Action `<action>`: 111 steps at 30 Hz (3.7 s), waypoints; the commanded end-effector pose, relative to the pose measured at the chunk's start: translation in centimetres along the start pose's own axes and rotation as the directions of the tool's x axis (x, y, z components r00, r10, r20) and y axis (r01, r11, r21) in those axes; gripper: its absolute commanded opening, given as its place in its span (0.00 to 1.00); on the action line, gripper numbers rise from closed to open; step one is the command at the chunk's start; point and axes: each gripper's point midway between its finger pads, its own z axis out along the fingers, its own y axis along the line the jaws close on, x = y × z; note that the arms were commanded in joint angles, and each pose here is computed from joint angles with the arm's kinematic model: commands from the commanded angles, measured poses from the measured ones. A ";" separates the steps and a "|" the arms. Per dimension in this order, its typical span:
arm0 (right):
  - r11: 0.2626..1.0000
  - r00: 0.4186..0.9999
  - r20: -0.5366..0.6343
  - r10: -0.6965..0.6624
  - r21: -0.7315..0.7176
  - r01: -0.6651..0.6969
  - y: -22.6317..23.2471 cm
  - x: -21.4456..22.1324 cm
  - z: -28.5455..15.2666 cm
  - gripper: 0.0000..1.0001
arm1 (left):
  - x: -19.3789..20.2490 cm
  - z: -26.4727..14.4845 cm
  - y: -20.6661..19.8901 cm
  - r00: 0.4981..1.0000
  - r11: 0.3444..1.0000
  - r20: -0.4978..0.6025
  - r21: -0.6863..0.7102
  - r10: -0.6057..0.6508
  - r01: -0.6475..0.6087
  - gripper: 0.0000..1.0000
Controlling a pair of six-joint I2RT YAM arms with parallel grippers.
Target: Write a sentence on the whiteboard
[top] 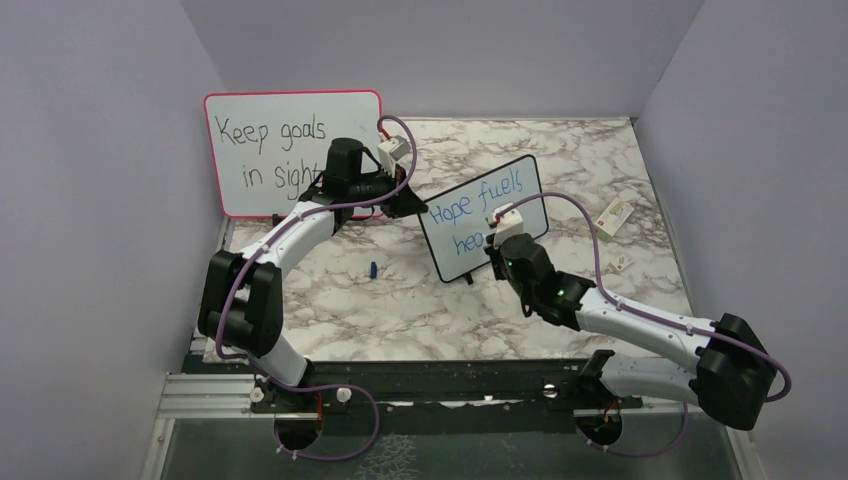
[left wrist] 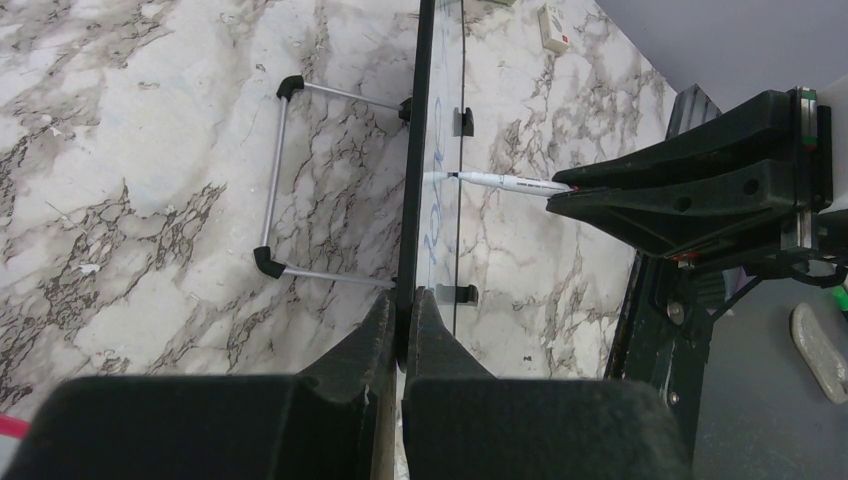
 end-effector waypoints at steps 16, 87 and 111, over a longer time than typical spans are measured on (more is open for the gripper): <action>1.000 0.999 -0.020 0.026 -0.011 -0.026 0.0 0.4 -0.1 0.01 | 3.0 0.6 0.8 0.995 0.999 -0.088 -0.037 -0.042 0.039 0.00; 0.999 0.998 0.046 0.047 -0.002 -0.047 -0.8 -1.7 0.6 0.01 | 3.2 0.7 0.9 0.994 0.998 -0.096 -0.039 -0.045 0.042 0.00; 0.999 0.992 -0.116 0.051 0.005 -0.051 -1.2 3.0 0.0 0.01 | 3.2 0.8 1.0 0.994 0.998 -0.099 -0.039 -0.048 0.044 0.00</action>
